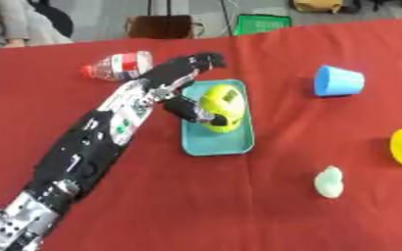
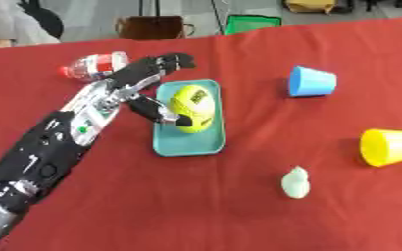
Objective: Pick up objects on the table and place them in the box.
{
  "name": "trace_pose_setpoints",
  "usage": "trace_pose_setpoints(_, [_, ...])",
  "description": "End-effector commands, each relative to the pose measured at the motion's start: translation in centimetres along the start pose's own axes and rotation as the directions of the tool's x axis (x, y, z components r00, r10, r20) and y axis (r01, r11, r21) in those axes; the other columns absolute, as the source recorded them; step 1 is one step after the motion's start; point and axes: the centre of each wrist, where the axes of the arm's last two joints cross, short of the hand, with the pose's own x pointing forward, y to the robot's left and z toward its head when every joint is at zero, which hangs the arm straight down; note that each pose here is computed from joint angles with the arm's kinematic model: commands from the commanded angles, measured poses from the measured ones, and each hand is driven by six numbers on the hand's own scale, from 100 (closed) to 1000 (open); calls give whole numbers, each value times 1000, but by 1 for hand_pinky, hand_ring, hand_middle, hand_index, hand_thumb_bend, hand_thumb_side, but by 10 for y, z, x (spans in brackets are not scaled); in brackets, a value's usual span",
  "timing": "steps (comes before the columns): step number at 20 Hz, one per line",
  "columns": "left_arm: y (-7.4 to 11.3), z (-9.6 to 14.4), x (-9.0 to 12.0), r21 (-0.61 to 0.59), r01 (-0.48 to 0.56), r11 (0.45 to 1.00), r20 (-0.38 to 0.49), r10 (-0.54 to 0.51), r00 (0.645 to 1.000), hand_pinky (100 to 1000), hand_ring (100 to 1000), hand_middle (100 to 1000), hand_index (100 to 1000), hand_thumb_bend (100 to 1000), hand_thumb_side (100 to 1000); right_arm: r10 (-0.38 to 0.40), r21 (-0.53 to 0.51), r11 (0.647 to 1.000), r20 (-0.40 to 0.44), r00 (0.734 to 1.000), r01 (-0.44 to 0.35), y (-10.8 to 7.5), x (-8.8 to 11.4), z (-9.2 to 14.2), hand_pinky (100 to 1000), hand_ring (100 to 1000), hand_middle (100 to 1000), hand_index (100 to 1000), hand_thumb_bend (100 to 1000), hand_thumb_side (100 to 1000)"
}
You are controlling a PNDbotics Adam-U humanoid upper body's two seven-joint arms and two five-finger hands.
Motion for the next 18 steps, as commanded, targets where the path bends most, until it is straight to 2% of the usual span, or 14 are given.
trace_pose_setpoints(1, [34,7,-3,130,81,988,-33,-77,996,854,889,931,941,919,683,10,-6,1000,20,1000,-10,-5,2,-4,646,689,725,926,760,543])
trace_pose_setpoints(2, [39,9,-2,171,79,982,-45,-73,996,854,889,931,941,919,683,10,-6,1000,18,1000,-10,-5,2,-4,646,689,725,926,760,543])
trace_pose_setpoints(3, [43,11,0,199,75,977,-52,-66,996,809,866,920,931,905,647,11,-6,1000,18,1000,-11,-5,2,-3,646,689,725,926,760,544])
trace_pose_setpoints(4, [53,14,2,287,42,957,-57,-26,998,745,835,906,919,870,623,12,-8,1000,16,1000,-12,-6,2,-3,646,689,725,926,754,548])
trace_pose_setpoints(5, [64,20,5,368,-6,930,-51,27,998,725,825,902,916,847,625,14,-11,1000,16,1000,-14,-7,2,-3,646,689,725,926,754,548])
trace_pose_setpoints(6, [73,26,10,443,-80,893,-22,100,995,664,789,888,911,783,652,15,-13,1000,16,1000,-15,-7,2,-3,646,689,725,926,755,548])
trace_pose_setpoints(7, [81,32,14,486,-151,861,12,166,986,664,789,888,911,783,652,16,-14,1000,15,1000,-16,-7,2,-3,646,689,725,926,755,548])
trace_pose_setpoints(8, [88,38,20,527,-245,814,73,244,967,602,764,879,900,711,724,18,-15,1000,16,1000,-17,-8,2,-3,646,689,726,927,754,549])
trace_pose_setpoints(9, [95,47,25,557,-347,754,147,322,935,602,764,879,900,711,724,19,-17,1000,16,1000,-19,-8,2,-3,646,689,726,927,754,549])
trace_pose_setpoints(11, [108,66,32,575,-528,625,283,454,845,580,745,863,888,691,753,25,-20,1000,13,1000,-25,-10,2,-3,646,689,726,927,755,548])
trace_pose_setpoints(12, [111,75,33,573,-593,566,327,507,798,563,729,850,879,697,780,27,-21,999,12,1000,-27,-10,2,-3,646,689,726,927,755,549])
trace_pose_setpoints(14, [115,90,32,568,-680,463,389,577,718,561,727,848,877,704,780,31,-24,999,10,999,-30,-11,2,-2,647,689,726,927,755,548])
trace_pose_setpoints(16, [114,101,28,572,-716,401,421,606,675,559,721,842,875,710,781,34,-27,999,10,999,-34,-12,3,-2,647,689,727,927,755,549])
trace_pose_setpoints(18, [108,110,24,581,-726,368,426,623,656,538,700,829,861,681,795,38,-31,999,10,999,-38,-13,3,-2,647,690,727,927,756,547])
